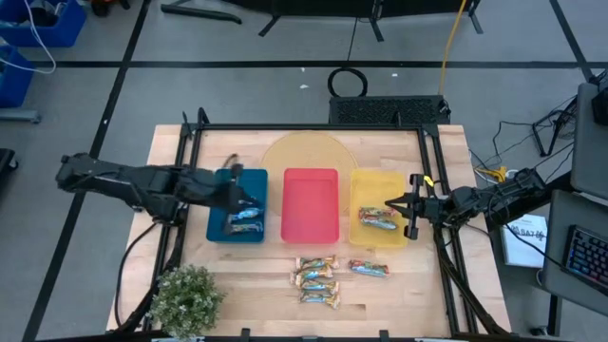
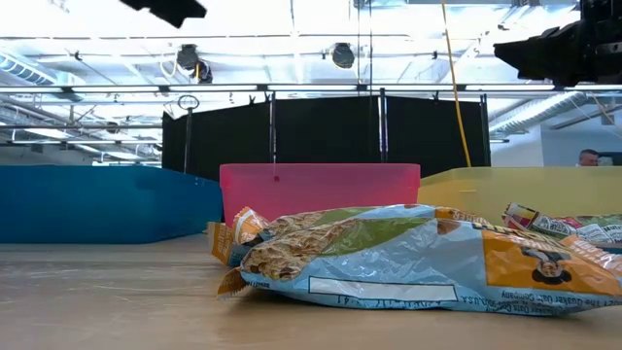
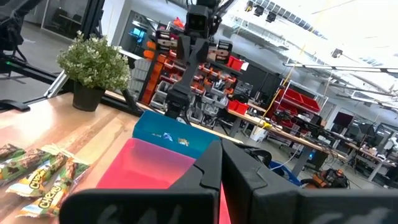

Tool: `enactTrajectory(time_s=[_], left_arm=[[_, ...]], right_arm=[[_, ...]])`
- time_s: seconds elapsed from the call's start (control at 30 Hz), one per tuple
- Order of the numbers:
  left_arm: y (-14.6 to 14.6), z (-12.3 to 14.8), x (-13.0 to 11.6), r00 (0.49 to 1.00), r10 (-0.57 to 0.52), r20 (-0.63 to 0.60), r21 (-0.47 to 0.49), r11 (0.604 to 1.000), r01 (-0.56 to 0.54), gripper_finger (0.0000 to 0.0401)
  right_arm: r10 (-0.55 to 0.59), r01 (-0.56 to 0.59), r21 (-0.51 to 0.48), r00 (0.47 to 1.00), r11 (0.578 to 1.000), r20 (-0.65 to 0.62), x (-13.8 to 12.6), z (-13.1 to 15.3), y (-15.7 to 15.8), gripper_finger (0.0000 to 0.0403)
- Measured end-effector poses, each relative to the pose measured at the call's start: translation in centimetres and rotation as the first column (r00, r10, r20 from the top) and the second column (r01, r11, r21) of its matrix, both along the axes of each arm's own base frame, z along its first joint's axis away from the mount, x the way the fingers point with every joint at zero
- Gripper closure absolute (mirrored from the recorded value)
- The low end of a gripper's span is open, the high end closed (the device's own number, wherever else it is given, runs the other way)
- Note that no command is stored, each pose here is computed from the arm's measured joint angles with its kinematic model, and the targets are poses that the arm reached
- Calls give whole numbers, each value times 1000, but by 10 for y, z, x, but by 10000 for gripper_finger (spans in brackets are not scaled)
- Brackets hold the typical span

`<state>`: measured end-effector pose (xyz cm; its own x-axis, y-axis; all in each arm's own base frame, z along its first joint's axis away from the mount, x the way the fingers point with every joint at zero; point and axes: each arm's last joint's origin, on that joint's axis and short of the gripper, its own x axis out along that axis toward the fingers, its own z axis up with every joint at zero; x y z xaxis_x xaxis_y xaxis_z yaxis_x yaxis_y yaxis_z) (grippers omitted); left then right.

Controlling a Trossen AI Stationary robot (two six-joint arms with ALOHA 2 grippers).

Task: Pick and place Granola Bars by type
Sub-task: Put the green granola bar into yellow bin

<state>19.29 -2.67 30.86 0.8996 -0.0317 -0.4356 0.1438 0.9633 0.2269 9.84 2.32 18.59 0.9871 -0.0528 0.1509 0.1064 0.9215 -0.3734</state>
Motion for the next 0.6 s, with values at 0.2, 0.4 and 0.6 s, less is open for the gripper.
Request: enactTrajectory(time_s=[0.2,0.4,0.6], left_arm=[[9,-52,-42,990,5,140,53,999,-13,396],[15,-103,-69,941,-6,339,1,1000,6,397],[18,-148,-82,932,17,362,-8,1000,-15,398]], right_arm=[[0,0,0,1000,1000,-1,0,0,0,403],[0,0,-2,1000,1000,-3,0,0,0,403],[-5,5,-10,1000,1000,-11,2,-1,0,403]])
